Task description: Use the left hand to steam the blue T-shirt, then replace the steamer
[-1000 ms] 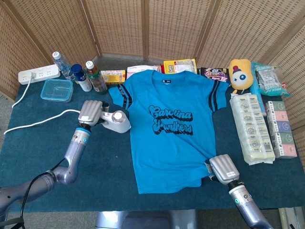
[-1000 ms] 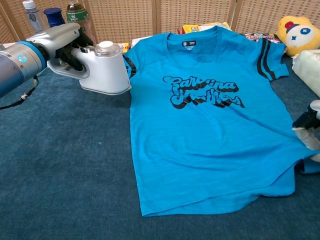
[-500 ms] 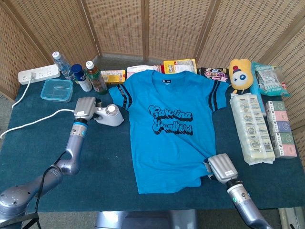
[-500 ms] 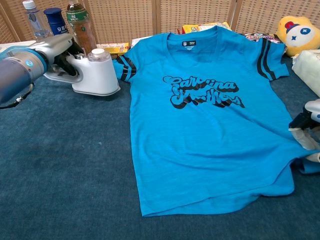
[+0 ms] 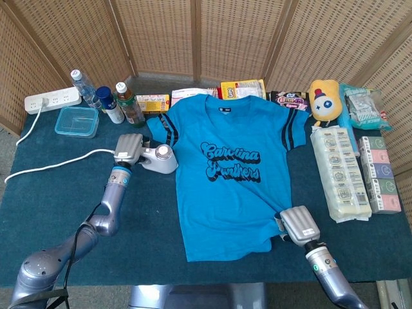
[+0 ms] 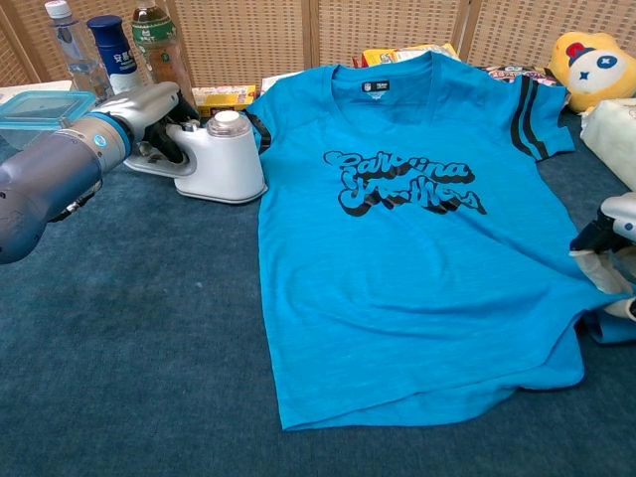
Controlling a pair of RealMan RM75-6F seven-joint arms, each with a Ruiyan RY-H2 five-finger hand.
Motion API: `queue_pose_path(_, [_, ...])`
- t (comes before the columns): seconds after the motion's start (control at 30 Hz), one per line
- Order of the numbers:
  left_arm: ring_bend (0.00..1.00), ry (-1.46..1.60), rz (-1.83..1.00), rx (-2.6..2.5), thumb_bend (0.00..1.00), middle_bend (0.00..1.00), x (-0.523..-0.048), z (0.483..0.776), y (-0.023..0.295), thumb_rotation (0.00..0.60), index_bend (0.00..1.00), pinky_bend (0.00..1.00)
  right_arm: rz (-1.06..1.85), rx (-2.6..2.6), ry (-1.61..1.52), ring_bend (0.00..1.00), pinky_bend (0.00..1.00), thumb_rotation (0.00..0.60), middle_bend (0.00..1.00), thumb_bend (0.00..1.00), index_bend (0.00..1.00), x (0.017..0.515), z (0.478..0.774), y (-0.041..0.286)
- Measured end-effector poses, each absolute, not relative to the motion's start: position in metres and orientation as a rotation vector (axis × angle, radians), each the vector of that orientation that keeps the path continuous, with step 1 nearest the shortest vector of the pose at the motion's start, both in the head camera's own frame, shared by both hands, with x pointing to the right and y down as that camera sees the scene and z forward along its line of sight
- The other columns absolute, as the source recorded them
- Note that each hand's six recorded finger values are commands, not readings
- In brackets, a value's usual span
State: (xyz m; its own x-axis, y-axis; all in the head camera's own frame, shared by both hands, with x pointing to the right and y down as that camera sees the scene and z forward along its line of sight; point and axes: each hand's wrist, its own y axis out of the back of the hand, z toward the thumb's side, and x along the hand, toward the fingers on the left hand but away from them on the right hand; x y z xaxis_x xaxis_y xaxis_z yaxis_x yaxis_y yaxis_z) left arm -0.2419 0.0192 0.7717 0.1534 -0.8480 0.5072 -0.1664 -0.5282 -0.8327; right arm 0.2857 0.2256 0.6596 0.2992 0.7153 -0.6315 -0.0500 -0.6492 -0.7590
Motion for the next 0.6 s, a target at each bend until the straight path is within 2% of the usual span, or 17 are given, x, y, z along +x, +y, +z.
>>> queue_pose_path(0.1, [0.57, 0.957, -1.418, -1.814, 0.37, 0.69, -0.2435, 0.7729, 0.0210, 0.600, 0.66, 0.62, 1.411, -1.881, -0.593, 0.77, 0.90, 0.600, 0.70, 0.53, 0.73, 0.2852, 0.6596, 0.2258])
queue_pose_path(0.27, [0.39, 0.936, -1.444, -1.814, 0.33, 0.48, -0.2471, 0.7754, 0.0222, 0.600, 0.39, 0.50, 1.410, -1.884, -0.592, 0.76, 0.90, 0.600, 0.70, 0.53, 0.73, 0.2848, 0.6597, 0.2262])
queue_pose_path(0.37, [0.31, 0.925, -1.442, -1.809, 0.32, 0.39, -0.2476, 0.7744, 0.0227, 0.600, 0.27, 0.44, 1.410, -1.884, -0.593, 0.76, 0.90, 0.600, 0.70, 0.54, 0.73, 0.2849, 0.6596, 0.2260])
queue_pose_path(0.6, [0.17, 0.908, -1.430, -1.802, 0.30, 0.26, -0.2481, 0.7723, 0.0260, 0.600, 0.12, 0.30, 1.409, -1.887, -0.591, 0.76, 0.90, 0.600, 0.70, 0.54, 0.73, 0.2845, 0.6601, 0.2260])
